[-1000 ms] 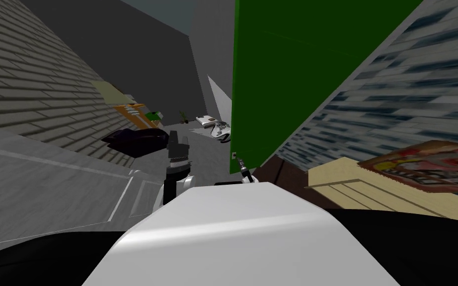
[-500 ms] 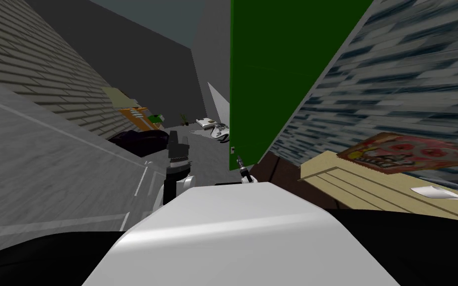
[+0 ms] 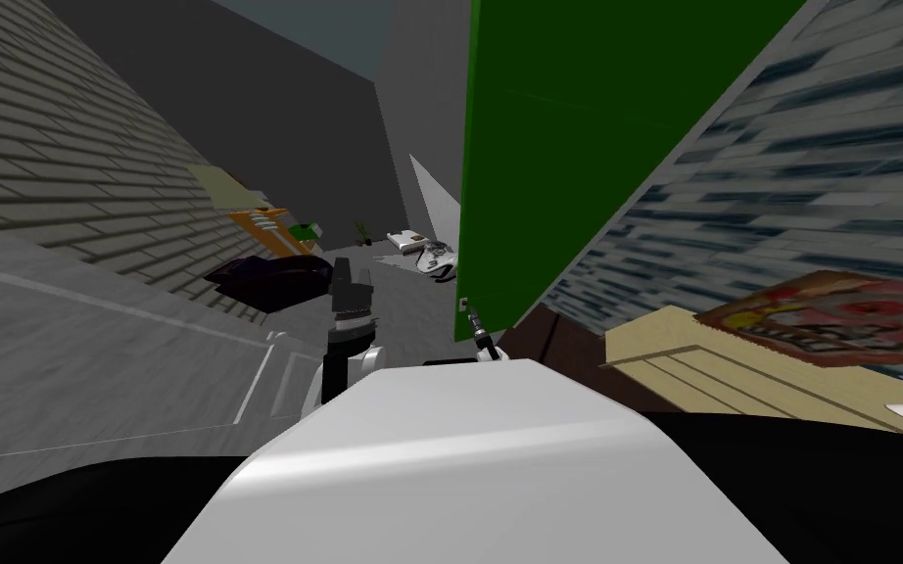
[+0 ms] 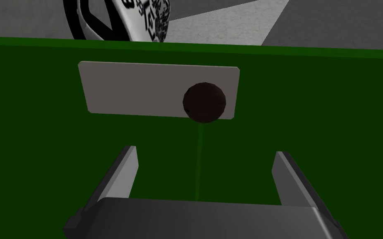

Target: Push the door open

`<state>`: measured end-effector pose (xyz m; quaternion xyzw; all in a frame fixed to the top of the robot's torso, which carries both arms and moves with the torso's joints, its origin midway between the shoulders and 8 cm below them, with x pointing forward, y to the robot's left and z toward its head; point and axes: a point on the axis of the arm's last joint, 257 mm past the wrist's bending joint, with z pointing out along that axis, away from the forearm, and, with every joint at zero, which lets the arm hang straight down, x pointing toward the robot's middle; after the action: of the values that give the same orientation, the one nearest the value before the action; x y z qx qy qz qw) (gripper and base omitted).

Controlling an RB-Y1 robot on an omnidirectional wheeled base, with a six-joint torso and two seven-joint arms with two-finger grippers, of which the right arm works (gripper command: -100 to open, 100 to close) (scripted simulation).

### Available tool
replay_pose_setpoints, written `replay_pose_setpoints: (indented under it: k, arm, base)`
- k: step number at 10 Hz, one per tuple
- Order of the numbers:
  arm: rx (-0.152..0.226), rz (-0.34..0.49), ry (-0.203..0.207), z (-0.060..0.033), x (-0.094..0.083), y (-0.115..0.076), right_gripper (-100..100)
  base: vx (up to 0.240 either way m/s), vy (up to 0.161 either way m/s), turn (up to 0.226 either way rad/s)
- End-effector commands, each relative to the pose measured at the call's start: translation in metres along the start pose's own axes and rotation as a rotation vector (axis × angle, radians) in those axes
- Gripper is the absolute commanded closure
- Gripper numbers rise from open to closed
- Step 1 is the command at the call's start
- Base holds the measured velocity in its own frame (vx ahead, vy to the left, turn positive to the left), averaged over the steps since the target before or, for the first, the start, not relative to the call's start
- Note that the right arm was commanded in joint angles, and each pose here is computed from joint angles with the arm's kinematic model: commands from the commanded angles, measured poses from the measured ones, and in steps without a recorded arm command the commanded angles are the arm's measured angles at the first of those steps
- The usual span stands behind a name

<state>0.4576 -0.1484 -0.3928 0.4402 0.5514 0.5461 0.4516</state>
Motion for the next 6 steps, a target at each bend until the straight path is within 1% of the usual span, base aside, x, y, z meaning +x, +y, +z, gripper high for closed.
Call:
replay_pose_setpoints:
  k: [1, 4, 5, 6]
  arm:
    - [-0.003, 0.0, -0.004, -0.0009, -0.0013, 0.0004, -100]
    - [-0.01, 0.006, -0.011, -0.0018, -0.0004, 0.0012, -100]
    - [-0.008, 0.004, -0.01, -0.0017, -0.0007, 0.0009, -100]
    - [-0.008, 0.004, -0.01, -0.0017, -0.0007, 0.0009, 100]
  base:
    - [0.188, 0.058, 0.028]
    - [0.196, 0.05, 0.024]
    - [0.086, 0.02, -0.003]
    - [-0.021, -0.002, -0.003]
